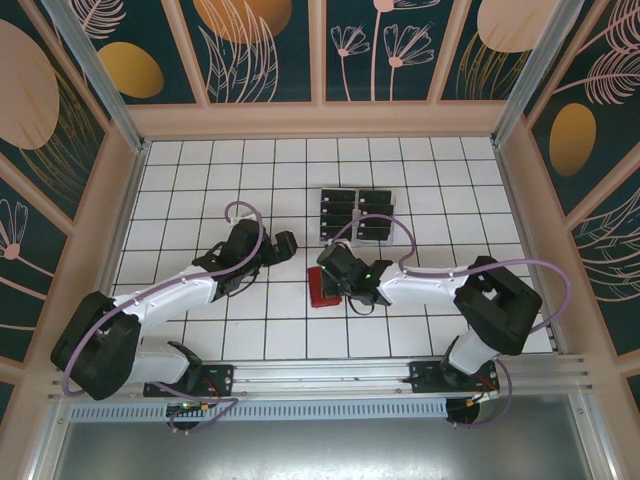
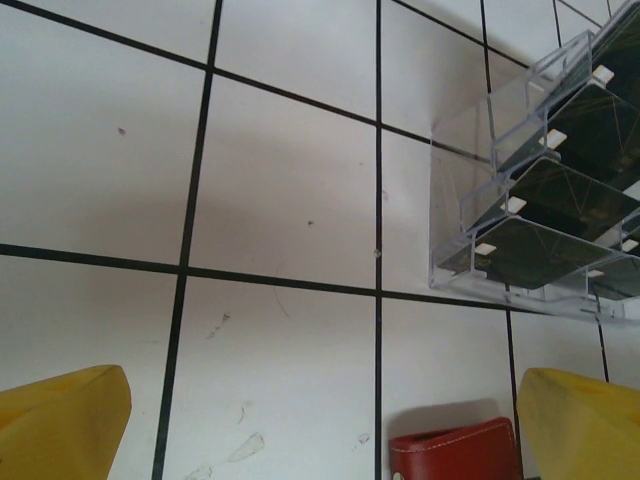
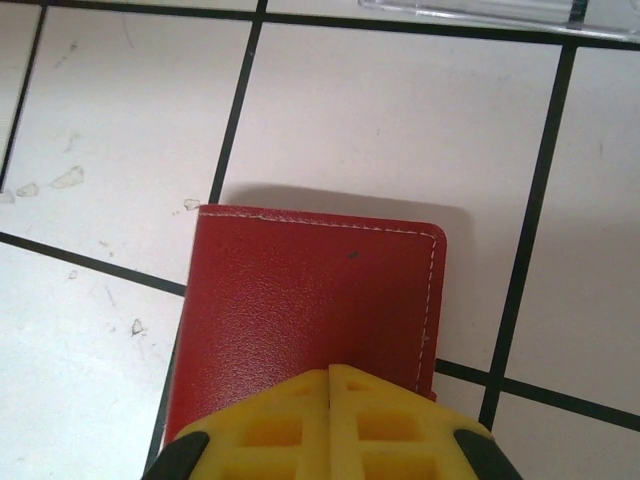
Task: Put the credit cards into the card holder
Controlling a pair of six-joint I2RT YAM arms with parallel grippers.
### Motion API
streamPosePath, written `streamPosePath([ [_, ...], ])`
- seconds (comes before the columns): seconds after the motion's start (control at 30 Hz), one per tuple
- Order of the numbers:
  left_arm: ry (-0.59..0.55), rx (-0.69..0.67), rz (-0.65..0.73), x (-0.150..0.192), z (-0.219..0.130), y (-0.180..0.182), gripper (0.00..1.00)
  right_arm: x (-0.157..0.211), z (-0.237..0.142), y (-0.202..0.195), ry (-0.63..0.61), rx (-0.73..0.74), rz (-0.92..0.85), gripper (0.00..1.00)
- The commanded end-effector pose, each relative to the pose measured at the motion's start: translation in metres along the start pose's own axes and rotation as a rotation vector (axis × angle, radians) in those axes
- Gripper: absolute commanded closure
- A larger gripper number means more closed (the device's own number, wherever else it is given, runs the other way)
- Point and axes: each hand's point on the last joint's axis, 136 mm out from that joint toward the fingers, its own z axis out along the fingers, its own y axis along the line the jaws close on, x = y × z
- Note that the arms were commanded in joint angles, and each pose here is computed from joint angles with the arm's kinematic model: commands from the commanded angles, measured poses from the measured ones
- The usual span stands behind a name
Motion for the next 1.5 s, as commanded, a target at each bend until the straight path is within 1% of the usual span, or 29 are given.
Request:
streamPosePath([
  [0.0,0.05,0.015,0.033,0.012,0.002,0.001,0.01,-0.014,-0.012,0.011,-0.046,-0.108,0.027,1.0],
  [0.1,0.077,0.045,0.03,0.02,0.002,-0.001,0.01,-0.02,-0.018,0.013,-0.068,-0.162,0.064,1.0],
  [0.27,0.1,0.125,-0.017,0.027,0.001,-0.012,0.01,-0.032,-0.031,0.022,-0.111,-0.258,0.122,1.0],
  [0.5,0.099,0.198,-0.096,0.03,0.001,-0.021,0.01,-0.048,-0.041,0.031,-0.148,-0.31,0.149,1.0],
  [0.77,0.047,0.291,-0.22,0.018,-0.006,-0.035,0.01,-0.075,-0.058,0.047,-0.202,-0.368,0.172,1.0],
  [1.17,0.003,0.417,-0.33,0.009,-0.017,-0.049,0.02,-0.097,-0.07,0.063,-0.237,-0.421,0.193,1.0],
  [1.2,0.0,0.425,-0.336,0.008,-0.018,-0.05,0.03,-0.098,-0.071,0.064,-0.239,-0.425,0.194,1.0],
  [1.3,-0.009,0.459,-0.351,0.004,-0.02,-0.055,0.11,-0.101,-0.073,0.068,-0.242,-0.444,0.2,1.0],
  [1.47,-0.028,0.494,-0.365,-0.002,-0.023,-0.061,0.29,-0.103,-0.076,0.074,-0.241,-0.473,0.208,1.0],
])
